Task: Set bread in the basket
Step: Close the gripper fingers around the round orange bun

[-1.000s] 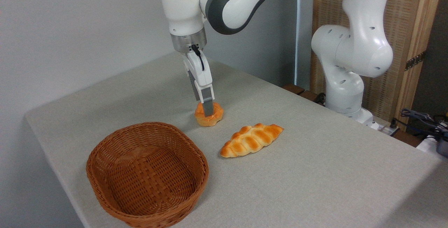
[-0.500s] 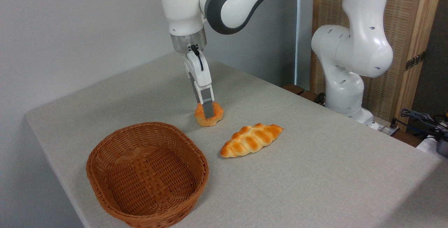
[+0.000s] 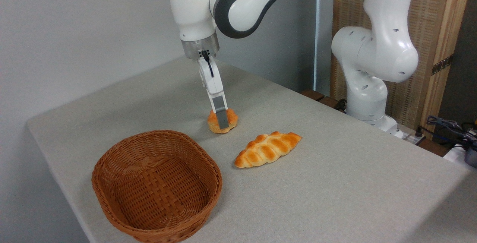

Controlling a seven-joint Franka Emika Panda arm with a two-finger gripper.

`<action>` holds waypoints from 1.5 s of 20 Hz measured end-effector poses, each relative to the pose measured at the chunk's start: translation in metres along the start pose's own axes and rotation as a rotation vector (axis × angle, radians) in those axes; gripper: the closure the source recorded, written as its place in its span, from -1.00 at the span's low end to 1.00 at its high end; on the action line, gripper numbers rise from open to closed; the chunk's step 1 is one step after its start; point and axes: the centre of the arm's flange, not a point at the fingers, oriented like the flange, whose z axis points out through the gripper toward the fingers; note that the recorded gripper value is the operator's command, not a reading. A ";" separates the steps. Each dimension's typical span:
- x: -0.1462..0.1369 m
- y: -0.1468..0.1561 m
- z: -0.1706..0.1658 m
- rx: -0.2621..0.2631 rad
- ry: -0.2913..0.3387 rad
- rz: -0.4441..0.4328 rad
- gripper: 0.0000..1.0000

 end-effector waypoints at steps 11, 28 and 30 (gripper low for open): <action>0.000 -0.001 0.003 -0.004 -0.002 0.000 0.18; 0.001 -0.001 0.004 -0.005 -0.002 0.001 0.21; 0.001 -0.001 0.004 -0.004 -0.001 0.001 0.28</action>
